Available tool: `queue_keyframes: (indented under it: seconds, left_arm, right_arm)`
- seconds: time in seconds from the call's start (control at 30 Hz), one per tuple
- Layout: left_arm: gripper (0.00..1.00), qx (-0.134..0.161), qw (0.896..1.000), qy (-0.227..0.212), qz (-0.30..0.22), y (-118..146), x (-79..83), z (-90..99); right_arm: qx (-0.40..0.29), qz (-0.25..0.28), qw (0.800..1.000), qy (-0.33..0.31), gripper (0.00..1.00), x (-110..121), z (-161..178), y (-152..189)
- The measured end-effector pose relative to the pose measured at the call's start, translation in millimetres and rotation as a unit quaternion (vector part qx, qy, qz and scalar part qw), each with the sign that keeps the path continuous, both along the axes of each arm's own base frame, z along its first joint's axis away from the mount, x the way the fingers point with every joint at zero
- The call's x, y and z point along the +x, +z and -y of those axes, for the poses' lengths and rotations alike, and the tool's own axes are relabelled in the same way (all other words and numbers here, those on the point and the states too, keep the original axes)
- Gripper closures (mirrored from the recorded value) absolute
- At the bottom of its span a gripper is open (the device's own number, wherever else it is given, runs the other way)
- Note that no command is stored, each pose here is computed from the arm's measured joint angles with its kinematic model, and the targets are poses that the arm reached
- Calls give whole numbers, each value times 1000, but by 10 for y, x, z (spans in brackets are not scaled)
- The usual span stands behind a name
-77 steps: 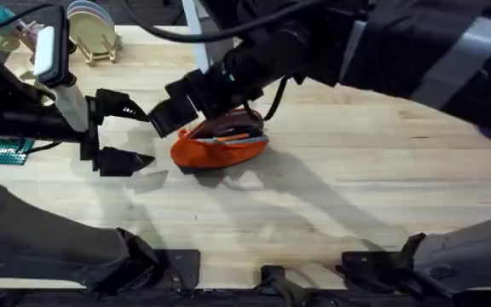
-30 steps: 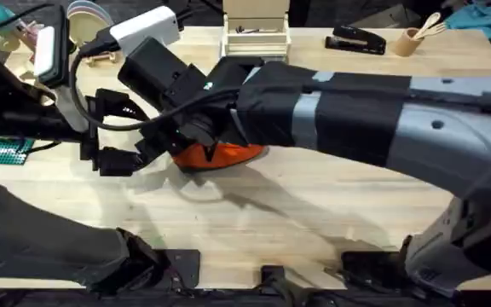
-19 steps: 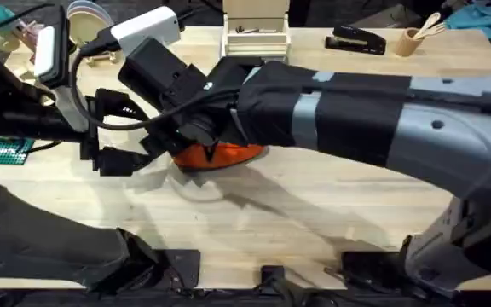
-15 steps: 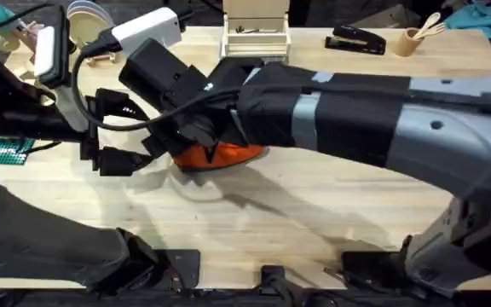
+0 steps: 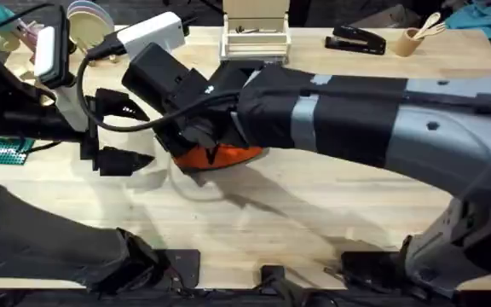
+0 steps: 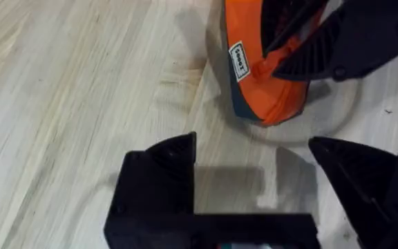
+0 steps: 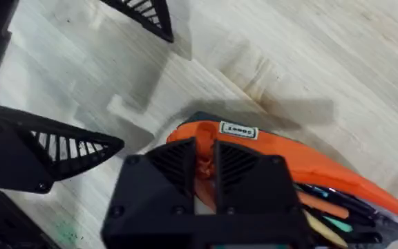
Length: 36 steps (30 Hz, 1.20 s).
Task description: Unzip the bag, pick up the pens from the table one at a time and place them inside, then zip the bag closed.
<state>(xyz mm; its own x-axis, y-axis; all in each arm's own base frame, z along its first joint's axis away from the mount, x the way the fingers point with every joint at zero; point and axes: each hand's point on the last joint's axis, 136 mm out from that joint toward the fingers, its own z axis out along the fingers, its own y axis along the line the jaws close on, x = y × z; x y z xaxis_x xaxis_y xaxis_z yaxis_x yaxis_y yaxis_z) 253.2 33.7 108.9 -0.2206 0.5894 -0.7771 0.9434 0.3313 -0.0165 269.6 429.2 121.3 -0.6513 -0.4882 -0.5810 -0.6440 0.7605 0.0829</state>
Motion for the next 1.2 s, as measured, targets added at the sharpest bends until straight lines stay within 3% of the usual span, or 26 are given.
queue_keyframes:
  seconds: [0.13,0.57,0.9,1.2]
  left_arm:
    - [8,0,1000,0,0,0,0,0]
    - [8,0,1000,0,0,2,0,1]
    - [8,-20,1000,7,4,60,17,43]
    - [8,-41,999,13,-23,106,-59,107]
  right_arm:
    - [1,2,1000,-1,962,9,-2,6]
    - [-8,27,999,-20,970,105,44,34]
    - [-13,48,998,-44,970,182,86,67]
    - [-4,65,996,-59,970,253,72,125]
